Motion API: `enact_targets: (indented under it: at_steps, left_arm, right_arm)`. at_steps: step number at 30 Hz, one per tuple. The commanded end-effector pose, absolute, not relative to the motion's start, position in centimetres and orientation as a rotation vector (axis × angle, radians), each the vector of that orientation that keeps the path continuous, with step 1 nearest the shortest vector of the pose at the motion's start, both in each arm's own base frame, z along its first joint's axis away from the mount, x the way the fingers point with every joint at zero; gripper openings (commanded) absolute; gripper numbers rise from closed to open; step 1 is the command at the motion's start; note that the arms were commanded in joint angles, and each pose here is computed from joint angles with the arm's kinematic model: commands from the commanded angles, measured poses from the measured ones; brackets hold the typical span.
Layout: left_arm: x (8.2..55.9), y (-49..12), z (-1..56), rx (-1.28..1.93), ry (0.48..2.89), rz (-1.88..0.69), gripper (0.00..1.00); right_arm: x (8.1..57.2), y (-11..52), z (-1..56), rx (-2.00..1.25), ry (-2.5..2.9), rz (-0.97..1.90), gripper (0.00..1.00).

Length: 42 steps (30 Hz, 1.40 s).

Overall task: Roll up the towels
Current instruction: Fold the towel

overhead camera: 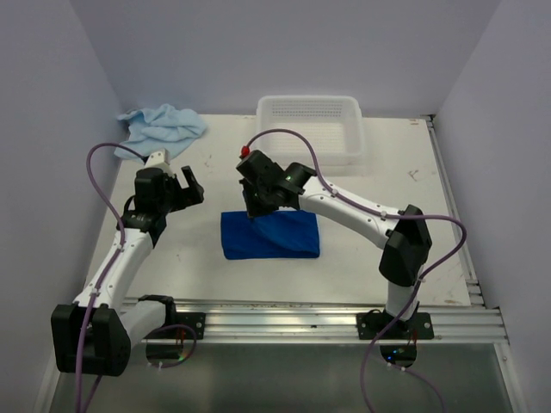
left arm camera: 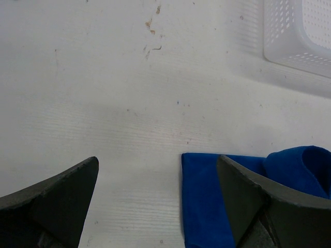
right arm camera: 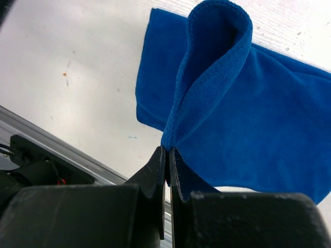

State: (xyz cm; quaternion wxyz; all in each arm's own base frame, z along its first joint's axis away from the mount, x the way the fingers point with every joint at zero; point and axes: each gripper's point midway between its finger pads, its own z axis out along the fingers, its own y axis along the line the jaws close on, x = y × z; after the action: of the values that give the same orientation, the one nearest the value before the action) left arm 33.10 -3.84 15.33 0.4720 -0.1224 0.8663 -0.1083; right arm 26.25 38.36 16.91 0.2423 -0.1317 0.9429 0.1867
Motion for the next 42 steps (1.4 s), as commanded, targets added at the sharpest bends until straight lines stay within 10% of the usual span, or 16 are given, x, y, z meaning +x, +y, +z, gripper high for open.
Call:
enact_targets:
  at_steps: [1,35,42]
  left_arm:
    - [33.2,-3.7,16.4,-0.267,2.091,-0.242,1.00]
    - [33.2,-4.1,16.7,-0.262,2.075,-0.254,0.99]
    - [33.1,-3.4,16.9,-0.294,2.068,-0.216,1.00]
  right_arm:
    - [27.2,39.4,20.5,-0.319,2.483,0.567,0.00]
    - [24.7,45.7,13.3,-0.395,2.587,0.748,0.00]
    - [23.7,46.0,15.2,-0.404,2.564,0.851,0.41]
